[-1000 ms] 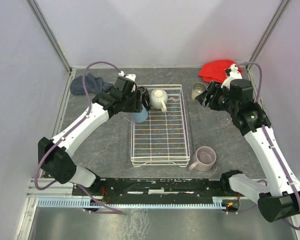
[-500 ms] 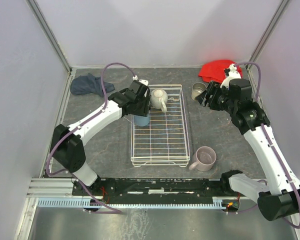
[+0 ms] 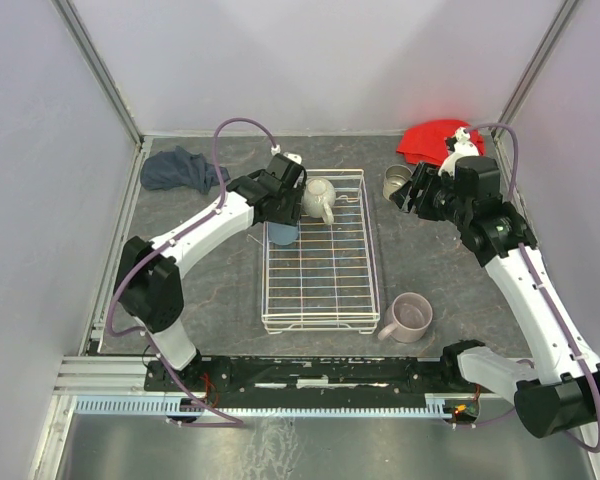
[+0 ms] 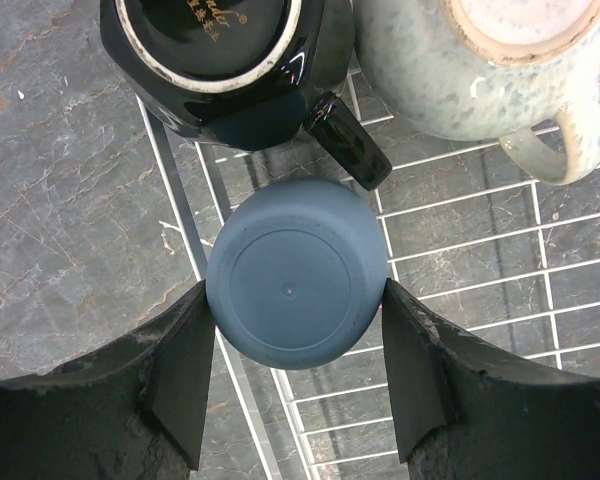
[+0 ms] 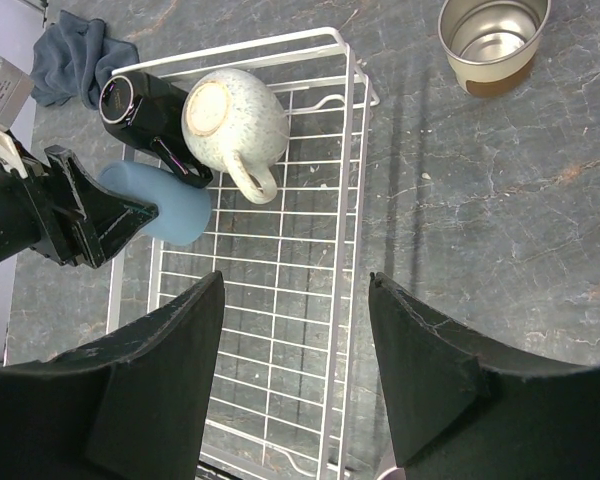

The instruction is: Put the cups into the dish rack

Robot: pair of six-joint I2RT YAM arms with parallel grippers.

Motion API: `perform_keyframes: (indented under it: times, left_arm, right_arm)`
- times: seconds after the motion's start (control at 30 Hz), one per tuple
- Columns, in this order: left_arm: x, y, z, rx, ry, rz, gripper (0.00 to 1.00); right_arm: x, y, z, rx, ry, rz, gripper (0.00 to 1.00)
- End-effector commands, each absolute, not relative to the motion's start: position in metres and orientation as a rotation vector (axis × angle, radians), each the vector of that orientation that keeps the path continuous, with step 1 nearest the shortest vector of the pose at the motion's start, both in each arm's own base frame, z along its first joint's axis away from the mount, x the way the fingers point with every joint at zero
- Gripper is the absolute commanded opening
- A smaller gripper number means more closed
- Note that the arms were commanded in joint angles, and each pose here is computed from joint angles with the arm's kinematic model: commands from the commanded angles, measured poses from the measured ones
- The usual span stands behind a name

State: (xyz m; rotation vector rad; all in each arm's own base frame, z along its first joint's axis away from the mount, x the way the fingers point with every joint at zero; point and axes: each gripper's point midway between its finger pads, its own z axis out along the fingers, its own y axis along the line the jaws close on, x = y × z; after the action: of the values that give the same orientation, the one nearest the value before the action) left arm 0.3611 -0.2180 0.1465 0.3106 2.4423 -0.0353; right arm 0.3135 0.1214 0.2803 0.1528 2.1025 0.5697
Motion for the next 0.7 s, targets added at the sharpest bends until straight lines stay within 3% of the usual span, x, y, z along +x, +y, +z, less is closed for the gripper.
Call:
perform_keyframes:
  times: [0.0, 0.17, 0.47, 0.67]
  left_arm:
    - [0.371, -0.218, 0.164, 0.332, 2.39, -0.016, 0.03]
    - [0.368, -0.212, 0.159, 0.324, 2.404, 0.015, 0.05]
    - [0.358, -0.211, 0.151, 0.301, 2.414, -0.02, 0.47]
    - [0.357, -0.209, 0.155, 0.281, 2.399, -0.027, 0.56]
  right_arm:
    - [0.322, 0.121, 0.298, 0.135, 2.041, 0.566, 0.67]
    - [0.321, 0.121, 0.298, 0.136, 2.04, 0.569, 0.67]
    - [0.317, 0.12, 0.296, 0.14, 2.042, 0.571, 0.67]
    - [0.317, 0.117, 0.292, 0.139, 2.063, 0.548, 0.69]
